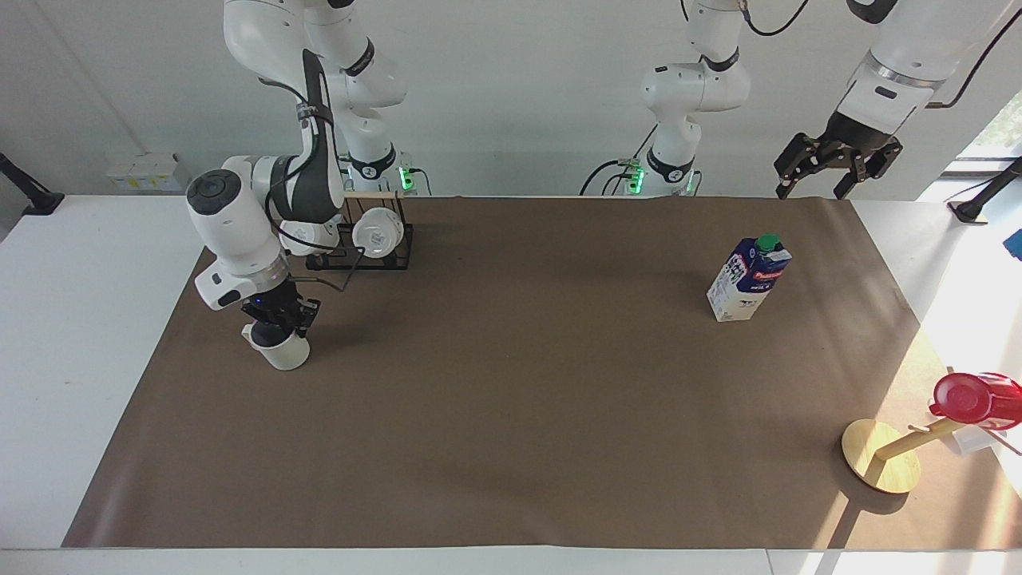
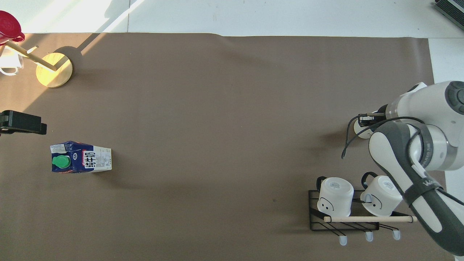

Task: Place cup and milk on table
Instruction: 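Lift the white mug with the right gripper and carry it toward the table center, then lower the mug with the right gripper while the left gripper grasps the carton, then release the mug and withdraw the right gripper while the left gripper holds the carton, then carry the milk carton with the left gripper beside the white mug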

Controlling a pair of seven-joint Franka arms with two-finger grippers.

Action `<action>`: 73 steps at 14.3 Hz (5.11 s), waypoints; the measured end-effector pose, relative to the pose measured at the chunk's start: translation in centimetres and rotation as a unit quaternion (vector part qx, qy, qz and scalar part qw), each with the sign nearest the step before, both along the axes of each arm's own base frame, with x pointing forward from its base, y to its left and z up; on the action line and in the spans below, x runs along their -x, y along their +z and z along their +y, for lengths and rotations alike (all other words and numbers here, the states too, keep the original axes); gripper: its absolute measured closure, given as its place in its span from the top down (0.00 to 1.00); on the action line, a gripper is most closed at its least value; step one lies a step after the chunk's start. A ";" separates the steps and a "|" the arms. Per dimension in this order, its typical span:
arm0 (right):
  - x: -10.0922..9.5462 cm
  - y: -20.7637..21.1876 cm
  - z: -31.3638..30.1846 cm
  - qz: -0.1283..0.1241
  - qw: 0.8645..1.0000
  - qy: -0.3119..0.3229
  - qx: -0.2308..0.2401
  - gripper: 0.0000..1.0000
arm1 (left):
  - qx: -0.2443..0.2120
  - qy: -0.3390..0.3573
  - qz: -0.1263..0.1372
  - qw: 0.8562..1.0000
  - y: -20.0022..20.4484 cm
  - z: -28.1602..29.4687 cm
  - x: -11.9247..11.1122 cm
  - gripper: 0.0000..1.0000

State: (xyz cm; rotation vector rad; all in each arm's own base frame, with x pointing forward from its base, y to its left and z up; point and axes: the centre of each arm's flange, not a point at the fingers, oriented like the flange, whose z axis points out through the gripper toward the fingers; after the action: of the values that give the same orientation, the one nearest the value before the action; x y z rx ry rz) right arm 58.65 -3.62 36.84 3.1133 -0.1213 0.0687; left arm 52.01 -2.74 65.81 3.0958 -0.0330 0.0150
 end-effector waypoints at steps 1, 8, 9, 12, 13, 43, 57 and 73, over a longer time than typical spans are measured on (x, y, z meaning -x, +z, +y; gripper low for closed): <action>-0.1 0.2 0.0 -0.002 1.000 0.000 0.000 0.04 | 0.000 0.000 0.000 1.000 0.0 0.0 0.0 1.00; -2.2 6.2 3.8 -0.032 0.999 0.032 0.000 0.04 | 0.000 -0.001 0.005 1.000 0.3 0.0 0.5 1.00; -2.3 6.7 5.6 -0.036 0.998 0.046 0.000 0.04 | 0.000 0.000 0.006 1.000 0.2 0.1 0.5 1.00; -2.2 7.8 12.7 -0.048 0.997 0.064 -0.007 0.04 | 0.000 0.007 0.007 1.000 0.2 0.8 0.5 1.00; -1.9 8.5 15.5 -0.051 0.997 0.057 -0.011 0.04 | 0.000 0.009 0.007 1.000 0.2 1.0 0.5 1.00; 5.4 3.0 51.9 -0.021 1.000 -0.006 -0.021 0.85 | 0.000 0.001 0.021 1.000 -9.4 3.3 3.3 1.00; 3.6 23.8 21.0 -0.036 0.993 -0.109 -0.026 1.00 | -0.018 -0.023 -0.033 0.999 -19.9 2.0 6.0 1.00; 4.2 31.2 4.4 -0.022 0.995 -0.094 -0.007 1.00 | -0.019 0.002 -0.038 0.999 -11.3 -4.0 2.6 0.40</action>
State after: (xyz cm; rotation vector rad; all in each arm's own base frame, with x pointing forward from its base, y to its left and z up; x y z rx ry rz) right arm 54.49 0.76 68.02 3.0984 -0.4164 0.1313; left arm 49.37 -6.69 54.51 3.1319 -0.0291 0.1338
